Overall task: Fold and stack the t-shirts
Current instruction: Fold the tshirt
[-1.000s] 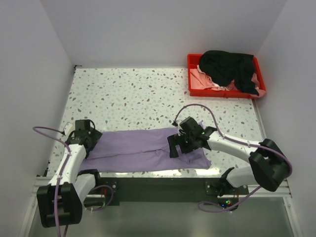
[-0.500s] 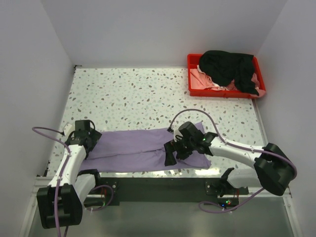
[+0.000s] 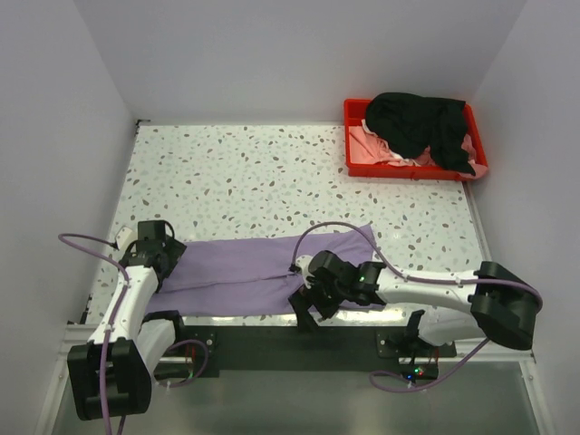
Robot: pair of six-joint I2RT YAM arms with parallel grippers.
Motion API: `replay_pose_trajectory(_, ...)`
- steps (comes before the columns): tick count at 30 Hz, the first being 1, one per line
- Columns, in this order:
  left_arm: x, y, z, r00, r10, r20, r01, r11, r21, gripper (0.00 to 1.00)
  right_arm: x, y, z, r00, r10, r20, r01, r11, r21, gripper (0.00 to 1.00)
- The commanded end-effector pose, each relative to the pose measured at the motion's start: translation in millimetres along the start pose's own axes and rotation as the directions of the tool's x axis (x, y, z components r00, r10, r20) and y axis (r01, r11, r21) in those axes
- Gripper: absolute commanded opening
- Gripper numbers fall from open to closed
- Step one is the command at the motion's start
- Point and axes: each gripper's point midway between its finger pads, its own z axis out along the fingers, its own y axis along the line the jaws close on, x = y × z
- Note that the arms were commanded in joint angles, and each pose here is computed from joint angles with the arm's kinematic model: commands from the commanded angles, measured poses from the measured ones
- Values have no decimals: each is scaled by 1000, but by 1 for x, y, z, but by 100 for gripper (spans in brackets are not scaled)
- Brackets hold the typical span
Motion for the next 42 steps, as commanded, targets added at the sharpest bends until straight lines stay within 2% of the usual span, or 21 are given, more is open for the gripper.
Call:
replay_pose_trajectory(1, -13, -5, -4, 999, -20, 45, 19, 1000, 10, 100, -16, 9, -4, 997, -54, 54, 52, 997, 55, 99)
replay_pose_trajectory(6, -15, -8, -9, 999, -16, 40, 16, 1000, 22, 100, -28, 9, -22, 990, -24, 141, 8, 993, 117, 99)
replay_pose_trajectory(8, -17, -16, -14, 999, -22, 34, 20, 998, 58, 100, -40, -1, -37, 973, 33, 230, -77, 980, 184, 99)
replay_pose_trajectory(9, -17, -22, -19, 1000, -19, 25, 16, 996, 91, 100, -35, -14, -44, 971, 57, 234, -118, 960, 254, 99)
replay_pose_trajectory(10, -17, -39, -29, 1000, -7, -8, 8, 986, 165, 100, -41, -20, -54, 959, 80, 272, -162, 942, 294, 99)
replay_pose_trajectory(11, -23, -53, -37, 1000, 29, 7, -30, 971, 236, 100, -46, -36, -64, 933, 129, 337, -251, 903, 350, 99)
replay_pose_trajectory(12, -18, -67, -46, 998, 62, -26, -50, 947, 317, 100, -38, -46, -71, 931, 157, 329, -286, 875, 392, 99)
replay_pose_trajectory(15, -22, -94, -66, 994, 112, -4, -98, 885, 455, 100, -31, -71, -75, 890, 292, 351, -422, 818, 391, 99)
replay_pose_trajectory(18, 4, -114, -77, 978, 201, -58, -132, 809, 573, 100, -17, -88, -61, 842, 442, 310, -532, 775, 340, 99)
replay_pose_trajectory(20, 33, -121, -80, 949, 301, -94, -184, 771, 609, 100, -16, -98, -59, 824, 472, 314, -563, 747, 354, 99)
replay_pose_trajectory(25, 86, -115, -70, 862, 482, -158, -304, 740, 600, 100, -26, -119, -45, 831, 485, 273, -557, 731, 394, 99)
replay_pose_trajectory(28, 94, -100, -52, 842, 507, -183, -345, 767, 541, 100, -45, -134, -38, 836, 470, 283, -549, 729, 409, 99)
replay_pose_trajectory(29, 96, -97, -49, 833, 521, -186, -359, 764, 536, 100, -44, -145, -30, 843, 475, 251, -537, 724, 433, 99)
replay_pose_trajectory(30, 97, -93, -45, 826, 532, -185, -374, 764, 526, 100, -63, -144, -28, 849, 460, 259, -528, 745, 408, 99)
replay_pose_trajectory(33, 92, -79, -33, 834, 521, -180, -406, 802, 439, 100, -74, -167, -16, 872, 442, 208, -486, 738, 469, 99)
replay_pose_trajectory(34, 92, -79, -32, 833, 521, -184, -405, 802, 438, 100, -97, -169, -17, 883, 410, 227, -469, 757, 456, 99)
replay_pose_trajectory(35, 93, -82, -33, 837, 516, -183, -397, 801, 448, 100, -98, -182, -8, 877, 433, 208, -477, 738, 477, 99)
replay_pose_trajectory(38, 97, -84, -31, 843, 502, -192, -375, 805, 460, 100, -142, -201, -6, 879, 410, 244, -477, 748, 461, 99)
replay_pose_trajectory(39, 99, -81, -28, 842, 502, -197, -376, 808, 453, 100, -139, -211, 6, 883, 426, 199, -466, 740, 485, 99)
replay_pose_trajectory(40, 100, -81, -26, 841, 503, -200, -377, 810, 450, 100, -169, -217, 4, 905, 372, 207, -425, 767, 480, 99)
replay_pose_trajectory(42, 105, -79, -23, 826, 519, -222, -386, 806, 449, 100, -186, -239, 16, 910, 382, 161, -408, 755, 514, 99)
